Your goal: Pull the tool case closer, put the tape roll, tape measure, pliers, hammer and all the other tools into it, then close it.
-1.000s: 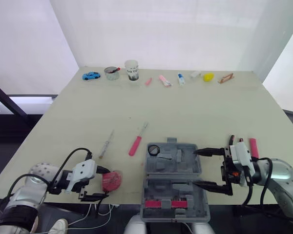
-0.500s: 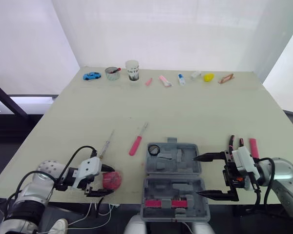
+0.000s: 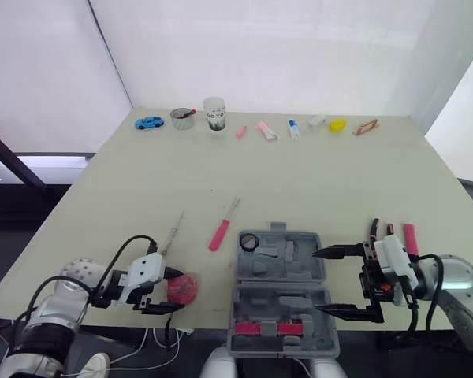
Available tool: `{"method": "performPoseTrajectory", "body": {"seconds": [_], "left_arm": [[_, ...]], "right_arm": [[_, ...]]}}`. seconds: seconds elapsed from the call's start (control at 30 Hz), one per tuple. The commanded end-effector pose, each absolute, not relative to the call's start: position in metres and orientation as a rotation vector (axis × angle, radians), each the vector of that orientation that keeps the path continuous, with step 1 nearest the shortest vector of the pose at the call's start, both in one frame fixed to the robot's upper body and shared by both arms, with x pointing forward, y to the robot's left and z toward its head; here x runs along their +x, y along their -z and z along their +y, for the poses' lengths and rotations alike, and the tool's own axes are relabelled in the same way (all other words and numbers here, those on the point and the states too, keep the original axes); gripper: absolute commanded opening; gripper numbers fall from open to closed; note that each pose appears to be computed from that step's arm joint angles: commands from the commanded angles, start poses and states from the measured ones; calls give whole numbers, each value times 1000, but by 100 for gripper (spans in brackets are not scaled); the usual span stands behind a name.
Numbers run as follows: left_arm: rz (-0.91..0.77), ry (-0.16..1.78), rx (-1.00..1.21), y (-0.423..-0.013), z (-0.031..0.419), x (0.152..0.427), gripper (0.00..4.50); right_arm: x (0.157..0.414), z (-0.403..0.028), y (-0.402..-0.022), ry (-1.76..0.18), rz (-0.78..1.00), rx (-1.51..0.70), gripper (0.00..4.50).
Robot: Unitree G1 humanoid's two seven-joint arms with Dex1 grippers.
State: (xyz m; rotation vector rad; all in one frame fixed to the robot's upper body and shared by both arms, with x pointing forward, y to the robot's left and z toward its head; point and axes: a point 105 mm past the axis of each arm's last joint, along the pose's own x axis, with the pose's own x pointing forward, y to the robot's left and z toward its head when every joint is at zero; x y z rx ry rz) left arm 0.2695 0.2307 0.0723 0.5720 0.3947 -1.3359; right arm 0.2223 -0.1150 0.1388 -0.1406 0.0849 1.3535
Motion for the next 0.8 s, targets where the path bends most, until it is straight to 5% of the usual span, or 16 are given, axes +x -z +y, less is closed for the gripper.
{"method": "performPoseTrajectory", "body": {"seconds": [0.03,0.47,0.8], "left_arm": [[287,1428,607,-109,208,279,294],[14,1678,630,-176,98,313,294],[-28,1760,705,-173,78,320,294]], "right_arm": [[226,-110,-147,-1281,127,-77,450],[243,-94,-141,-1074,471,283,450],[264,-59,-166,-935,528,699,450]]}}
